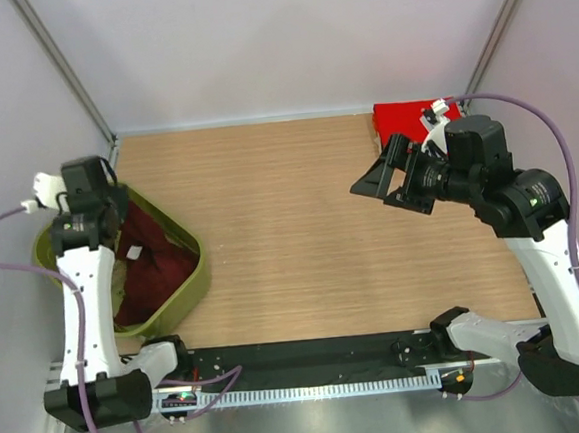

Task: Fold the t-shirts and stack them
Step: Grab the tshirt from the pile, then move the tshirt to the center of the board

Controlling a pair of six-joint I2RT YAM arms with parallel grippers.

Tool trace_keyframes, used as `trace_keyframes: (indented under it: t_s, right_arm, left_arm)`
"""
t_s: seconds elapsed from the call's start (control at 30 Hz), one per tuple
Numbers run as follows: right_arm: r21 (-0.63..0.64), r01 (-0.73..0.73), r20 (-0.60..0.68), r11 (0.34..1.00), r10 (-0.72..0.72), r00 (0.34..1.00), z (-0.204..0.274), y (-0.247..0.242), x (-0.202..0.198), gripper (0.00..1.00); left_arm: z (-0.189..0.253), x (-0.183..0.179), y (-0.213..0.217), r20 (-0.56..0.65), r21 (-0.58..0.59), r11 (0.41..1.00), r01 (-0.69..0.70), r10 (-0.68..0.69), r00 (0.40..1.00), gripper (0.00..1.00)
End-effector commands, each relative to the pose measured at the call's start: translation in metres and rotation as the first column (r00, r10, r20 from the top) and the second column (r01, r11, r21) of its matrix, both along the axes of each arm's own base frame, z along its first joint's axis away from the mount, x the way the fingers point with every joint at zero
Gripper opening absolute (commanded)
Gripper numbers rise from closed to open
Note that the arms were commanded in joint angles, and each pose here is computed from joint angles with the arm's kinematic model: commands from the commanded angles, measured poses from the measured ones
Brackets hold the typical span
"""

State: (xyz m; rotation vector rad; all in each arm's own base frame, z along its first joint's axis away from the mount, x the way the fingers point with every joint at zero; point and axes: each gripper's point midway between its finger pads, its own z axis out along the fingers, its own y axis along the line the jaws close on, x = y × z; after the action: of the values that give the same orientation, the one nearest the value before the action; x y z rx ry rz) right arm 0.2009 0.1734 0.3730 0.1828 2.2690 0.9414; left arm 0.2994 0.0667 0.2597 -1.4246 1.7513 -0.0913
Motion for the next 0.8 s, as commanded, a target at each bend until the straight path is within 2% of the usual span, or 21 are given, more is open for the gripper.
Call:
trace_keyframes:
  t_s: [0.0, 0.07, 0.13, 0.17, 0.23, 0.33, 0.4, 0.43, 0.5, 0.53, 0.6, 0.63, 0.77]
  right_arm:
    - [0.013, -0.036, 0.036, 0.999, 0.036, 0.999, 0.015, 0.002, -0.008, 1.0]
    - [0.0, -0.036, 0.046, 0.999, 0.036, 0.998, 0.016, -0.001, -0.008, 1.0]
    - [-0.017, -0.028, 0.059, 0.999, 0.029, 0.998, 0.017, -0.004, -0.007, 1.0]
    - [-0.017, -0.028, 0.076, 0.999, 0.029, 0.997, 0.021, -0.005, -0.008, 1.0]
    - [-0.025, -0.021, 0.097, 0.999, 0.023, 0.995, 0.024, -0.008, -0.007, 1.0]
    - [-0.014, -0.02, 0.137, 1.0, 0.022, 0.99, 0.031, -0.008, -0.007, 1.0]
    - [-0.011, -0.015, 0.147, 1.0, 0.017, 0.989, 0.031, -0.009, -0.007, 1.0]
    - [-0.005, -0.014, 0.157, 1.0, 0.015, 0.987, 0.033, -0.008, -0.006, 1.0]
    - [-0.004, -0.01, 0.152, 1.0, 0.01, 0.988, 0.03, -0.008, -0.004, 1.0]
    - [-0.002, -0.011, 0.155, 1.0, 0.011, 0.988, 0.03, -0.008, -0.005, 1.0]
    - [-0.004, -0.008, 0.155, 1.0, 0.009, 0.988, 0.029, -0.008, -0.004, 1.0]
    - [-0.002, -0.005, 0.159, 1.0, 0.005, 0.987, 0.029, -0.008, -0.003, 1.0]
    - [0.002, 0.003, 0.154, 1.0, -0.003, 0.988, 0.026, -0.008, -0.002, 1.0]
  left_arm:
    - [0.14, 0.011, 0.001, 0.406, 0.04, 0.999, -0.01, -0.007, 0.914, 0.0]
    - [0.216, 0.02, -0.024, 0.625, 0.01, 0.994, 0.11, -0.092, 0.775, 0.0]
    - [0.263, 0.033, -0.047, 0.729, 0.016, 0.972, 0.234, -0.172, 0.663, 0.0]
    - [0.304, 0.022, -0.07, 0.784, 0.064, 0.939, 0.337, -0.256, 0.565, 0.0]
    - [0.334, 0.027, -0.103, 0.817, 0.116, 0.887, 0.446, -0.341, 0.465, 0.0]
    - [0.383, 0.006, -0.157, 0.872, 0.2, 0.791, 0.578, -0.413, 0.264, 0.0]
    - [0.39, 0.007, -0.184, 0.881, 0.21, 0.743, 0.636, -0.426, 0.206, 0.0]
    - [0.394, 0.001, -0.208, 0.884, 0.22, 0.691, 0.689, -0.44, 0.159, 0.0]
    - [0.389, 0.004, -0.235, 0.873, 0.232, 0.638, 0.735, -0.47, 0.133, 0.0]
    - [0.395, -0.006, -0.257, 0.873, 0.252, 0.582, 0.773, -0.481, 0.078, 0.0]
    - [0.388, 0.001, -0.286, 0.855, 0.272, 0.518, 0.811, -0.517, 0.044, 0.0]
    - [0.389, -0.01, -0.306, 0.849, 0.283, 0.456, 0.844, -0.528, 0.0, 0.0]
    - [0.402, -0.025, -0.353, 0.838, 0.337, 0.324, 0.884, -0.532, -0.124, 0.0]
